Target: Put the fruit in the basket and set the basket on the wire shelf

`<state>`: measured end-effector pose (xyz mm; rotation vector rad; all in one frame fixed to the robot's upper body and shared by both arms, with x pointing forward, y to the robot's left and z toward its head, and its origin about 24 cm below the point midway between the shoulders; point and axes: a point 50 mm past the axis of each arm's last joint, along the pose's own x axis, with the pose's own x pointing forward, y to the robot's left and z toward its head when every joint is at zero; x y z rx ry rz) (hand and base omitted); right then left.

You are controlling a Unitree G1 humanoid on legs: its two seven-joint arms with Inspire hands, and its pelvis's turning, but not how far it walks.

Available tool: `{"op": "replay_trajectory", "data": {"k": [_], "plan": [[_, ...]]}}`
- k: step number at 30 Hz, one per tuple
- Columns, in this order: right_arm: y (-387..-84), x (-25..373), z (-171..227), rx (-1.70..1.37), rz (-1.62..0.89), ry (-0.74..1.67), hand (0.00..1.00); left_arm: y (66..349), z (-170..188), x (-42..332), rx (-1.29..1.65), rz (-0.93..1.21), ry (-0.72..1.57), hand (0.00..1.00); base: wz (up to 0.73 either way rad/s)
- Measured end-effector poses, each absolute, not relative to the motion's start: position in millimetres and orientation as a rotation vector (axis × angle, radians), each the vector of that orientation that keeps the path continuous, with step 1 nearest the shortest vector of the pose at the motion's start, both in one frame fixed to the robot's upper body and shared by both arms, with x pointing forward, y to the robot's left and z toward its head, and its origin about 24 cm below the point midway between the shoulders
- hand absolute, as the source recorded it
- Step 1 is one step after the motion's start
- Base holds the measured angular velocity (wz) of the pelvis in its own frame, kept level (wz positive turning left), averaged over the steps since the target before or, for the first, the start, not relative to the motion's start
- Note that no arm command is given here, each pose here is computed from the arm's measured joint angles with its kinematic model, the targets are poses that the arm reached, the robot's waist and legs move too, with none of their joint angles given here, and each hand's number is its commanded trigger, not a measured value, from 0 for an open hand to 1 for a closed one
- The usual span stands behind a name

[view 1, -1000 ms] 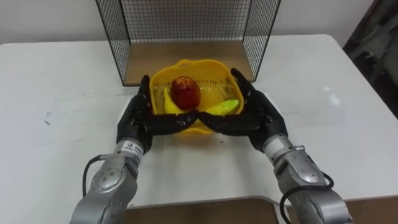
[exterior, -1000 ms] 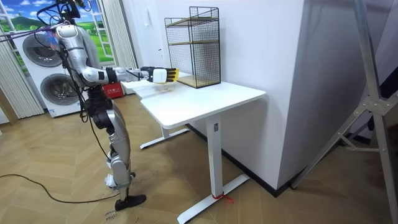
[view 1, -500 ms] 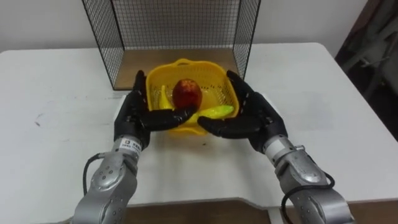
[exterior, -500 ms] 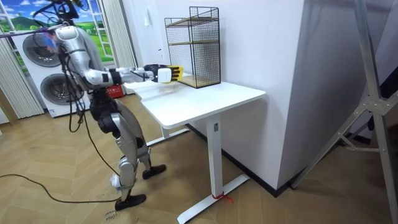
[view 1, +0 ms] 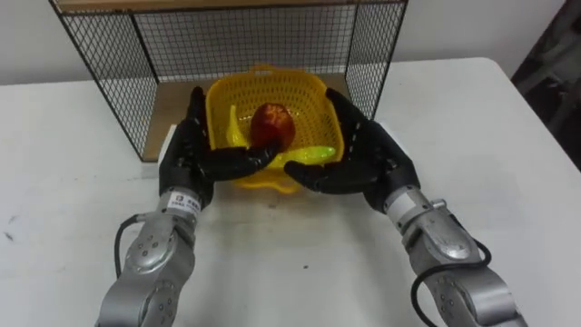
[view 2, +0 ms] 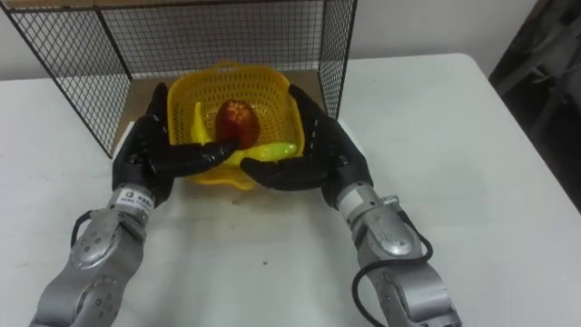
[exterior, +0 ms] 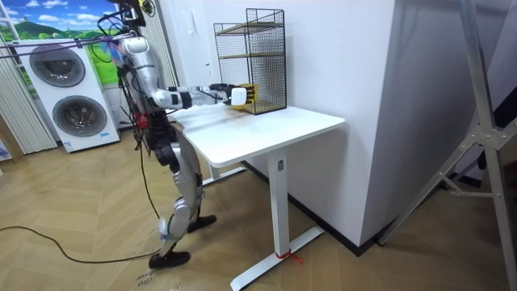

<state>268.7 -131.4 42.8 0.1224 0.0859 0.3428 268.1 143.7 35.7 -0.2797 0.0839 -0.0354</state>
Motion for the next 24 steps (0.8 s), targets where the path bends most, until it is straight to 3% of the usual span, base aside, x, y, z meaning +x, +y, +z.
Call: {"op": "replay_trajectory", "data": {"k": [7,24], "plan": [[-132.1,273.9,49.5,0.1,0.33,0.053,0.0,141.3,53.2,279.7,-0.26,-0.054,0.01,0.0,0.05],[-134.8,273.4,38.3,0.159,0.295,0.115,0.0,138.3,42.4,279.2,-0.24,-0.049,0.084,0.0,-0.01]]}}
